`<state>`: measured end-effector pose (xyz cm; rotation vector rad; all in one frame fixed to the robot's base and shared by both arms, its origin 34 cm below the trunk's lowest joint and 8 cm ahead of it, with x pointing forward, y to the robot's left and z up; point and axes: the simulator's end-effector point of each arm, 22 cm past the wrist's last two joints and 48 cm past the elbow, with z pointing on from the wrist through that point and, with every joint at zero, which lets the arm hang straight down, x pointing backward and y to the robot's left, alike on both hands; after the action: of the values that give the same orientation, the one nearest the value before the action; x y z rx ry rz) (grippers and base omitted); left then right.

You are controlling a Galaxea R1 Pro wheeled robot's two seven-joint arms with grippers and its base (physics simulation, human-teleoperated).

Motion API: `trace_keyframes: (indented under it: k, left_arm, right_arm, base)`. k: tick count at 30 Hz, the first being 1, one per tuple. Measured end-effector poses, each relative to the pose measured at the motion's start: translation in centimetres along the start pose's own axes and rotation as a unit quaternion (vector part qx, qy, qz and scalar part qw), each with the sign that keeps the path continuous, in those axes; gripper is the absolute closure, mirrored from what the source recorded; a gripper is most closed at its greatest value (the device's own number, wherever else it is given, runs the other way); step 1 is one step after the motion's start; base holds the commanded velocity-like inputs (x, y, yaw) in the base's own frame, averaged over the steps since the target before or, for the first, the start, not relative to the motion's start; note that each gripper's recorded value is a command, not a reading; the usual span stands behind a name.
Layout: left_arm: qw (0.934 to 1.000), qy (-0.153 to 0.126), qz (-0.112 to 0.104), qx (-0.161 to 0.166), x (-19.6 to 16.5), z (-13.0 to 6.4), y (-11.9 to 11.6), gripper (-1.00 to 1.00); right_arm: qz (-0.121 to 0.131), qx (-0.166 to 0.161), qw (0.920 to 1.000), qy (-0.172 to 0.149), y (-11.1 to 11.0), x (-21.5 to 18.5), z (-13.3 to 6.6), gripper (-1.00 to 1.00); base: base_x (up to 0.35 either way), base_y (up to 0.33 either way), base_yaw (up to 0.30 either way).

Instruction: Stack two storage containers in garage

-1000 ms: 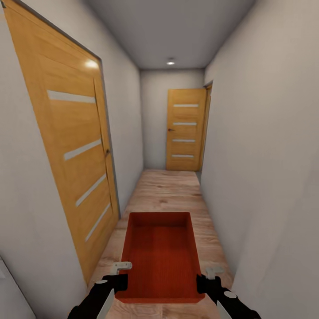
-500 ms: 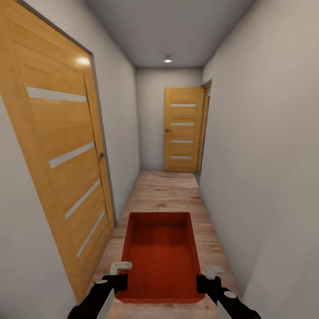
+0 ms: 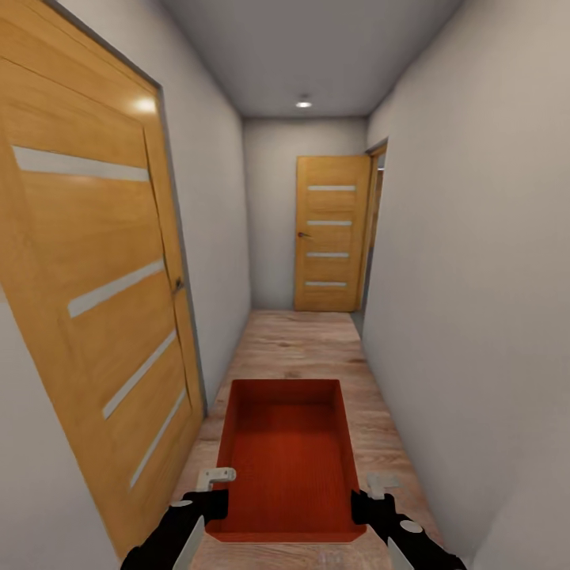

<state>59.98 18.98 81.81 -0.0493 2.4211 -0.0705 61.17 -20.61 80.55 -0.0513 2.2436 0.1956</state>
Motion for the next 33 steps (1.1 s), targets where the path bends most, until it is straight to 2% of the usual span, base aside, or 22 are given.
trace_keyframes:
  k: [33]
  left_arm:
    - [1.0,0.0,0.0,0.0,0.0,0.0,-0.03,1.0]
  right_arm:
    - [0.0,0.0,1.0,0.0,-0.03,-0.01,0.0,1.0]
  base:
    - [0.329,0.002,-0.025]
